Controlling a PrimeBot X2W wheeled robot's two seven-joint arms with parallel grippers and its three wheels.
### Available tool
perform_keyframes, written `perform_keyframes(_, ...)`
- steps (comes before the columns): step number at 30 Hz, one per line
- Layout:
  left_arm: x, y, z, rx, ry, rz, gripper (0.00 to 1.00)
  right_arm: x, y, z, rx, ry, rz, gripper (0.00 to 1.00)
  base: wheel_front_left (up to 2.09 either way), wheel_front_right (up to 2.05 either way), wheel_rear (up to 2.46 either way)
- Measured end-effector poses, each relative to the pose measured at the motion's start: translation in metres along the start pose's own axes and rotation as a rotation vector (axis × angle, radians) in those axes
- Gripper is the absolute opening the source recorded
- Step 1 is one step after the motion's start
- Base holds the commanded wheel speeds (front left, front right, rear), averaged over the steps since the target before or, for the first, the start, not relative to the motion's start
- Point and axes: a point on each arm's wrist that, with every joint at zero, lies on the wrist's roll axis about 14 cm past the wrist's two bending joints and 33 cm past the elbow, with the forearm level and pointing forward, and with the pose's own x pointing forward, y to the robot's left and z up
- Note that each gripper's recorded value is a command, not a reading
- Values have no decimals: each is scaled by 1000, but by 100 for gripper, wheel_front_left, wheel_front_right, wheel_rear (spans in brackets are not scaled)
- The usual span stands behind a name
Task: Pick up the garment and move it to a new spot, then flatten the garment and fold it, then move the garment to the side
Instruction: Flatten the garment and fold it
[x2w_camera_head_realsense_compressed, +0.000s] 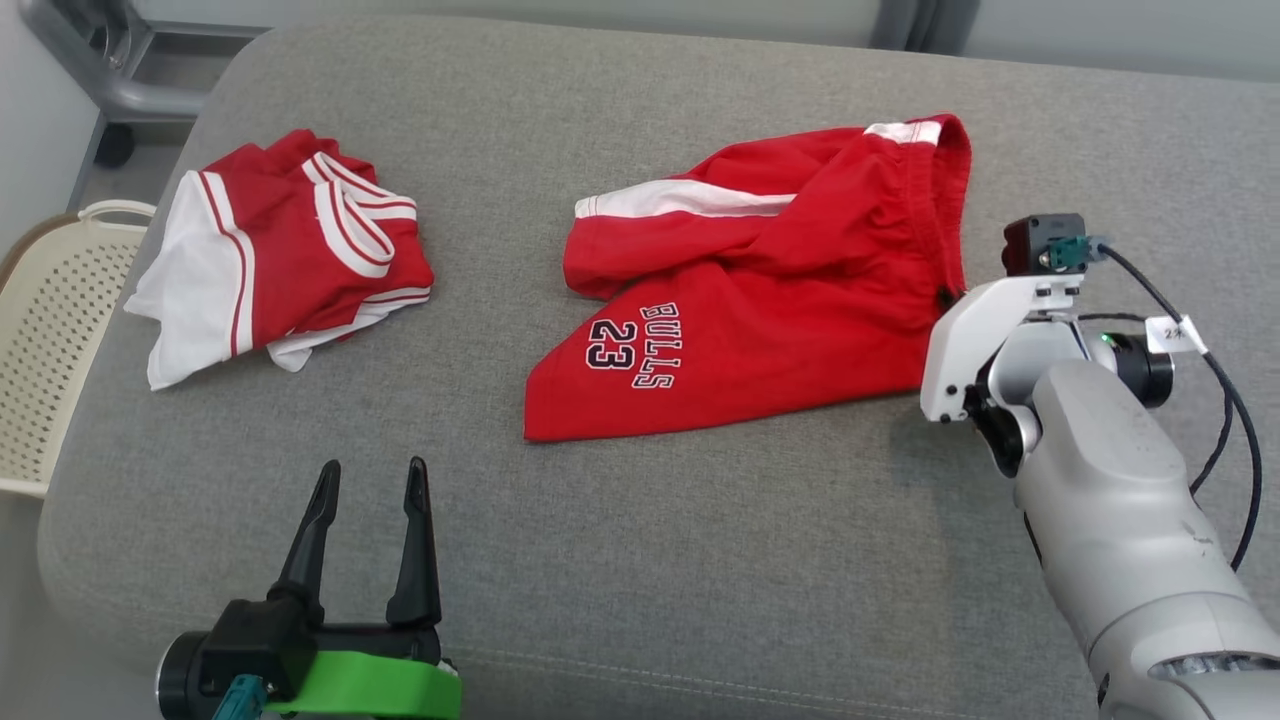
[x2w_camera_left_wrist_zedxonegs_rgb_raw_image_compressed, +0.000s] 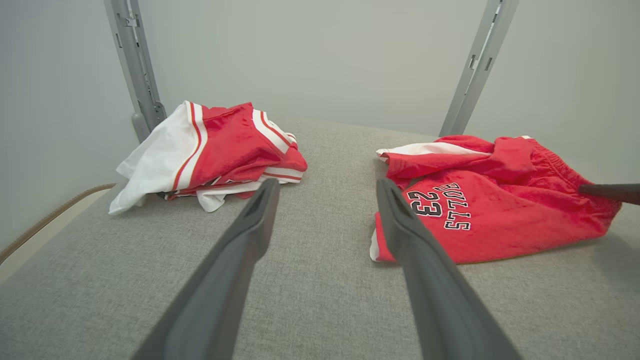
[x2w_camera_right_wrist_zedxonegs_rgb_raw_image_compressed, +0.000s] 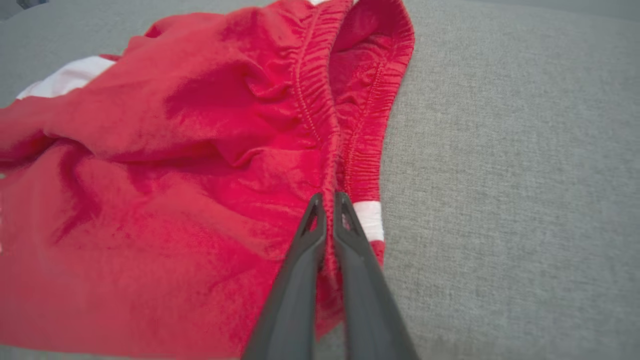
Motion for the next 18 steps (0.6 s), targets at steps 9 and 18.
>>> perform_keyframes(9, -1, -9, 3, 0, -11, -30, 100, -29, -11, -24, 44, -31, -20, 0, 0, 0, 0)
perform_keyframes(18, -6, -17, 7, -5, -27, -55, 100, -63, -23, -53, 87, -58, -53, 0, 0, 0, 0)
